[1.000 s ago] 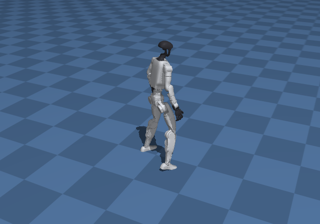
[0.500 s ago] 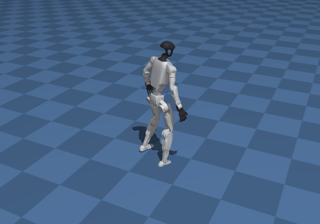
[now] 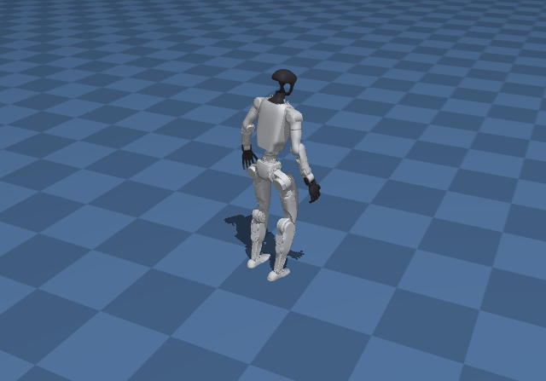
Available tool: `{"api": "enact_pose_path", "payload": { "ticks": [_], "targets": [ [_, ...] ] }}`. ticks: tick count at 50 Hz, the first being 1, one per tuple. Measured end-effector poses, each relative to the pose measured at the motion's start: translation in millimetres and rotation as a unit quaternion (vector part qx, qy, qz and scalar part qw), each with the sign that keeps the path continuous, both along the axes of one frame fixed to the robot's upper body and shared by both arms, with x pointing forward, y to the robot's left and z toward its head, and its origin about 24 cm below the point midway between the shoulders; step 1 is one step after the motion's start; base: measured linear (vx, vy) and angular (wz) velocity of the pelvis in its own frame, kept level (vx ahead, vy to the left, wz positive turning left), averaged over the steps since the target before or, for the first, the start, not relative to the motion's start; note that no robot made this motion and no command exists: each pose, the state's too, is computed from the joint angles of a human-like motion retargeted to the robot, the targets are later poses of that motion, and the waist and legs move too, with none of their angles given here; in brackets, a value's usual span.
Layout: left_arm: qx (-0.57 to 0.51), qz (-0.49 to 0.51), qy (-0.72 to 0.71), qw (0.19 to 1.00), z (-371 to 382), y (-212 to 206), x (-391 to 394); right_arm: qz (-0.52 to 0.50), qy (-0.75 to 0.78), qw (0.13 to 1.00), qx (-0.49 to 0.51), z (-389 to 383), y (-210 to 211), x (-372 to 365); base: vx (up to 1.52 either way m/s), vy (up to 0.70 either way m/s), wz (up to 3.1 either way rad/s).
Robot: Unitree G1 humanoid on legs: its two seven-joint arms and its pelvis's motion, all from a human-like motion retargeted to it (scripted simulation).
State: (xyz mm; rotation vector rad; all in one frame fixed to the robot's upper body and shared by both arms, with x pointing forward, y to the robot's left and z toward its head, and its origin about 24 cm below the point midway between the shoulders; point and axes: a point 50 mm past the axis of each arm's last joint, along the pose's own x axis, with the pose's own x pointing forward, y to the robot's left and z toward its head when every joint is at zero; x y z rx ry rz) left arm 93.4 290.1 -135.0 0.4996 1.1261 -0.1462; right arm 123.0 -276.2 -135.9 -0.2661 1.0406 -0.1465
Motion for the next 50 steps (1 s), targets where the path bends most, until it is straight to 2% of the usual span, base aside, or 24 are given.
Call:
{"api": "enact_pose_path", "payload": {
  "ticks": [17,50],
  "targets": [
    [-0.014,-0.046,0.006,0.999,-10,-35,16,0.052,0.049,0.997,0.017,-10,15,-11,0.01,-0.04,0.37],
    [0.006,-0.058,-0.033,0.998,4,-39,69,0.069,0.145,0.986,0.054,-27,30,-58,-0.01,-0.02,0.35]
  ]
}}
